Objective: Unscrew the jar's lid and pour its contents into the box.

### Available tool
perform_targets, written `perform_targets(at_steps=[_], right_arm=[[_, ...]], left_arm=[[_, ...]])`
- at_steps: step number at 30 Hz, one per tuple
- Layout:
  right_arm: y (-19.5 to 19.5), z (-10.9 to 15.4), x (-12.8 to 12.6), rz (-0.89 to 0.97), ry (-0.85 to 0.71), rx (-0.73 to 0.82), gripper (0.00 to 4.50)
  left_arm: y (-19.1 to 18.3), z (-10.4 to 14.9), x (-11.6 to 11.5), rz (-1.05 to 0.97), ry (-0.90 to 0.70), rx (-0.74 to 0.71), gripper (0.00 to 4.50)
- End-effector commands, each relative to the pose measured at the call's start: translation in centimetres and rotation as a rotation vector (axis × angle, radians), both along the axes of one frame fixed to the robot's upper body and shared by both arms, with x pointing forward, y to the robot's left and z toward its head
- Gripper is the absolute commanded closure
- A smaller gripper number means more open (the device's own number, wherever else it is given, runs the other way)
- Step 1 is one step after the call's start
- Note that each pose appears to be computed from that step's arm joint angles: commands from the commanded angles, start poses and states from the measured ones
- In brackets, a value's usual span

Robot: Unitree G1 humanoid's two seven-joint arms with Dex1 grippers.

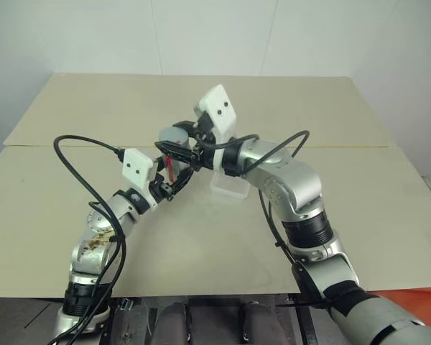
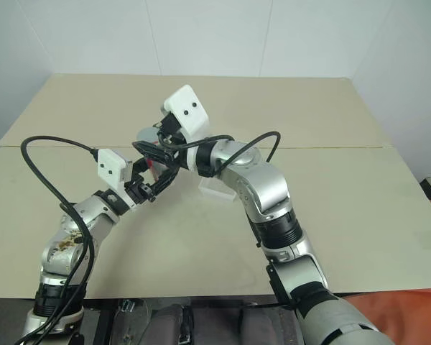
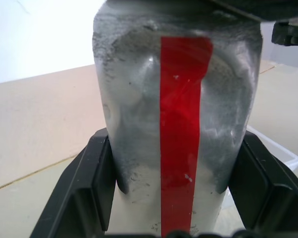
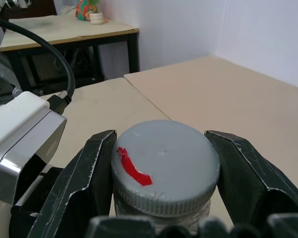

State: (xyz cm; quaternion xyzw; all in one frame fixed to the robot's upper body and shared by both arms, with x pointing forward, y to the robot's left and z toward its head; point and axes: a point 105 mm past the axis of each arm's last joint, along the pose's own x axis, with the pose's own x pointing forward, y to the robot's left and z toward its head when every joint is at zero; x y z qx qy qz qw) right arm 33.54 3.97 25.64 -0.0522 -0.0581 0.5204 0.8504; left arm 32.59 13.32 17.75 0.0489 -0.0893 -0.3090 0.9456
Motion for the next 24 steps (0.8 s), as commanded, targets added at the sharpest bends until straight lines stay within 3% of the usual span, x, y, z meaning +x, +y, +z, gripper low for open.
perform_targets(at_steps=[1, 12, 15, 18, 24], right_arm=[[-1.7, 5.3, -1.0, 0.003, -0.126, 0.109, 1.72], [-5.8, 5.9, -2.3, 0.036, -0.100, 0.123, 1.72], [-7.2, 5.4, -1.7, -0.035, -0.109, 0.100, 1.72], [-9.3, 4.4, -0.7, -0.145, -0.103, 0.071, 1.72], [-15.9, -1.6, 1.4, -0.522, -0.005, 0.005, 1.72]], left_arm=[[-0.4, -1.3, -0.6, -0.065, 0.033, 0.016, 1.72], [-0.3, -1.2, -0.7, -0.265, 0.036, 0.057, 1.72], [0.0, -0.9, -0.3, -0.264, 0.024, 0.068, 1.72], [0.5, -0.3, 0.0, -0.257, 0.001, 0.081, 1.72], [1.3, 2.3, 1.0, -0.254, -0.081, 0.119, 1.72]])
